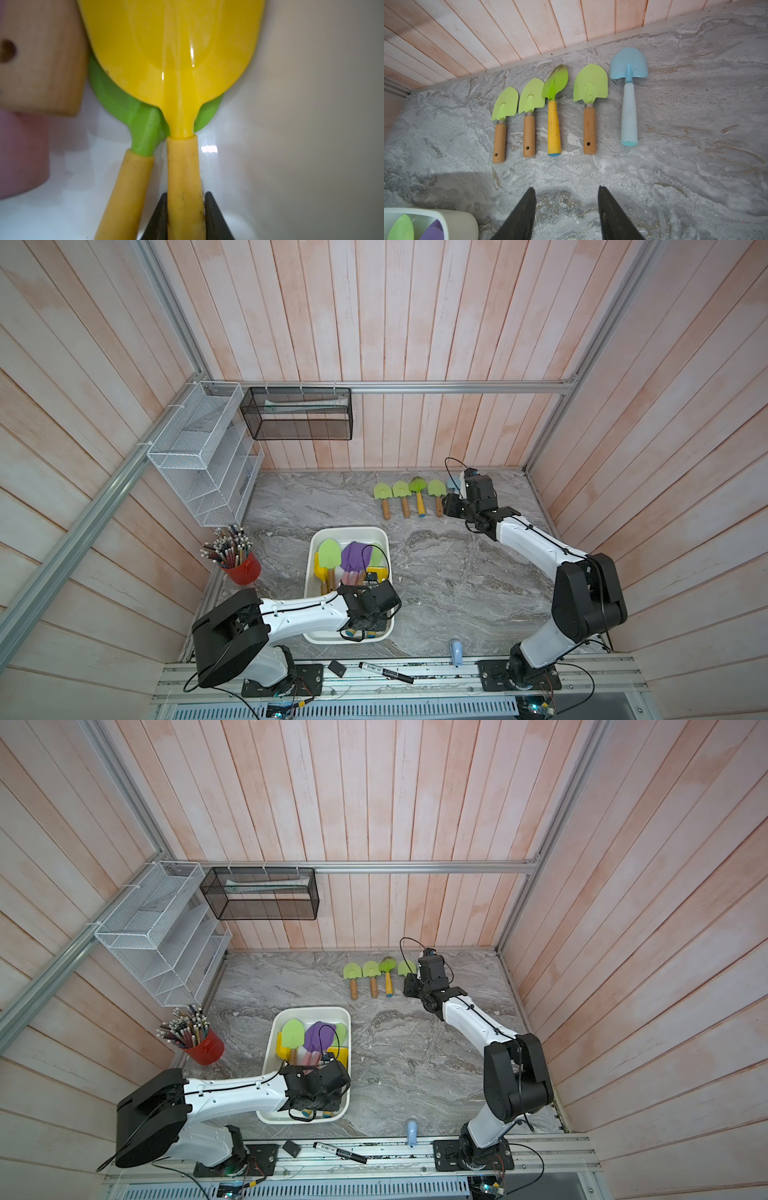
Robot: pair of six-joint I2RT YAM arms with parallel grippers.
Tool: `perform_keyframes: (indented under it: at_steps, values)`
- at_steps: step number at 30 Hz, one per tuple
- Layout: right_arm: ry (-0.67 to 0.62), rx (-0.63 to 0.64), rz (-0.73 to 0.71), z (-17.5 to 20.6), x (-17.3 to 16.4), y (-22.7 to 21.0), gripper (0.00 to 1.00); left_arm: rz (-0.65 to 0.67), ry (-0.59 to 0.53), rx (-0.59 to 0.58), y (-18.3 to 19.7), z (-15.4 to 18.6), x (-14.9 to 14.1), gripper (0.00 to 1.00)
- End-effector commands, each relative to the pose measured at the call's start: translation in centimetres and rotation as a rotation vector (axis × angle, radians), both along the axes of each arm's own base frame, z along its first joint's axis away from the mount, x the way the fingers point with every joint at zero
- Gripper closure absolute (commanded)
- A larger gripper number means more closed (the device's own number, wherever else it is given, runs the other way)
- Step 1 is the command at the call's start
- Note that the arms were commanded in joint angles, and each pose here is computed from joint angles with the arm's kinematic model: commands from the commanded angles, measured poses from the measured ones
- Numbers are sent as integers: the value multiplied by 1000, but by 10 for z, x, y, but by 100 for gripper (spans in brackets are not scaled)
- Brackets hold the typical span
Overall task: Take the shovel out of the storage box
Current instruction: Pick up the shovel from the storage box.
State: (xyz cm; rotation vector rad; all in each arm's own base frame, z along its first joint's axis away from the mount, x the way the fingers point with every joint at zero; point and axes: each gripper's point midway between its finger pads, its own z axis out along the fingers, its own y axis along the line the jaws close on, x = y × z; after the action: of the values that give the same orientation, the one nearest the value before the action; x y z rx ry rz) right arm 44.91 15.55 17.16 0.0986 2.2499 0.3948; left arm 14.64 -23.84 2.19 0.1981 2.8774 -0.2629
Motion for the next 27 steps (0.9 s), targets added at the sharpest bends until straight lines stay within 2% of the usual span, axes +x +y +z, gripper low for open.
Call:
perform_keyframes:
  at_steps: [1,5,8,19,22,27]
  values:
    - [-15,5,8,4,0,5,50,-16,-3,13,-1,3,0,81]
    - [-22,8,17,7,-3,8,50,-10,-24,6,-2,14,5,84]
    - [-37,11,29,14,-7,13,50,-1,-31,-47,-3,27,14,84]
    - [-78,57,99,41,-32,38,49,71,-118,-342,21,91,69,84]
    - [-76,118,160,44,-44,55,50,70,-148,-446,23,106,80,84]
    - [-39,297,335,45,-72,97,49,54,-179,-663,23,132,92,84]
